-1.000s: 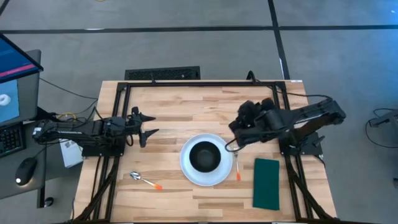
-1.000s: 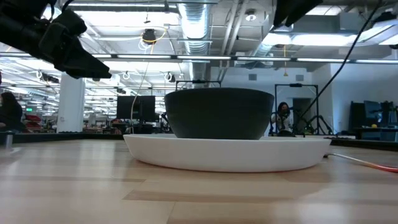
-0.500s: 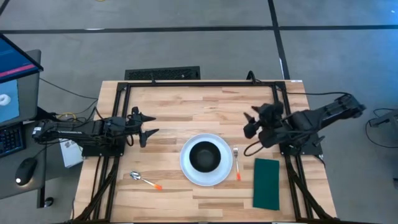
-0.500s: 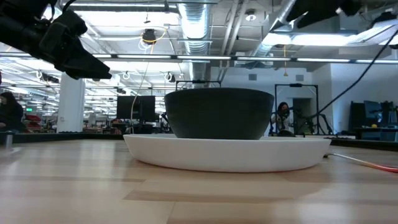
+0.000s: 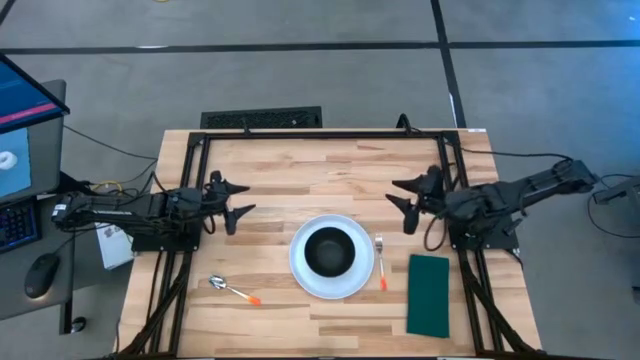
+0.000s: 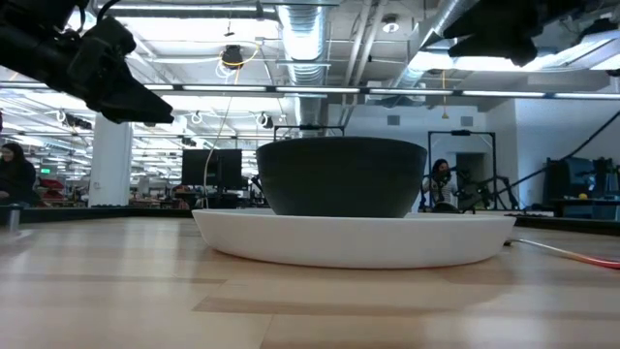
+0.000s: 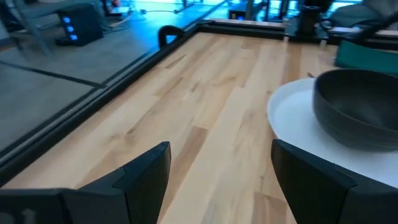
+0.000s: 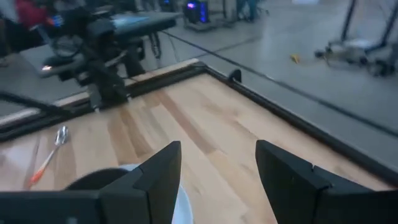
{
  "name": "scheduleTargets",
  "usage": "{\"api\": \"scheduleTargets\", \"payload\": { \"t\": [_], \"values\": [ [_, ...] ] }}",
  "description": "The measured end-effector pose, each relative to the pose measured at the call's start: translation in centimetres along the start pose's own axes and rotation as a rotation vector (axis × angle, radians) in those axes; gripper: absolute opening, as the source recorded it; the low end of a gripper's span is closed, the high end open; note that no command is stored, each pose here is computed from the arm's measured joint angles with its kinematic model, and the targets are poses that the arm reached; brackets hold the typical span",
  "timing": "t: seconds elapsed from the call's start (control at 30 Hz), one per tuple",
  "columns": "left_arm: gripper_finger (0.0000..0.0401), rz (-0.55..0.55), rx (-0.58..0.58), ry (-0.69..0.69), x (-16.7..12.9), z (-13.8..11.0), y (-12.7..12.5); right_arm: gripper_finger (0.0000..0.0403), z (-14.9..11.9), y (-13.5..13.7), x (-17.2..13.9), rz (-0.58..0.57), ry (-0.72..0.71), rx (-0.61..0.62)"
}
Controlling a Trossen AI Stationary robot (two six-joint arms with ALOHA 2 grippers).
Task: Set table place
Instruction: Place the orange-handled fork next to the white plate
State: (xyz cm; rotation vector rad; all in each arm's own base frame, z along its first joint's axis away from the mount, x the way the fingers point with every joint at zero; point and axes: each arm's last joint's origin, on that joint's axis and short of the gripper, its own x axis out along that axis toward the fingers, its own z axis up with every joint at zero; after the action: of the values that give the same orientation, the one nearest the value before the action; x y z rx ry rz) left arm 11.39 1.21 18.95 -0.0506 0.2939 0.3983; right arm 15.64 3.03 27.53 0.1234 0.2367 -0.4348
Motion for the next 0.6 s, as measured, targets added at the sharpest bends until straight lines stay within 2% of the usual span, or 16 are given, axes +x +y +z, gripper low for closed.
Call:
{"api": "scheduleTargets", "payload": {
  "t": [0.1,0.23,0.6],
  "values": [
    [0.0268,0.036,-0.021,0.0,0.0,0.0,0.1,0.0232,0.0,-0.8,-0.5,0.032,-0.041,-0.045],
    [0.0268,0.034,-0.023,0.005,0.0,-0.1,0.1,0.0232,-0.6,-2.1,-1.1,0.019,-0.065,-0.055],
    [0.0268,-0.099,-0.05,0.057,0.0,-0.4,-0.3,0.0232,-3.8,-2.7,-0.6,0.016,-0.069,0.001]
  ]
}}
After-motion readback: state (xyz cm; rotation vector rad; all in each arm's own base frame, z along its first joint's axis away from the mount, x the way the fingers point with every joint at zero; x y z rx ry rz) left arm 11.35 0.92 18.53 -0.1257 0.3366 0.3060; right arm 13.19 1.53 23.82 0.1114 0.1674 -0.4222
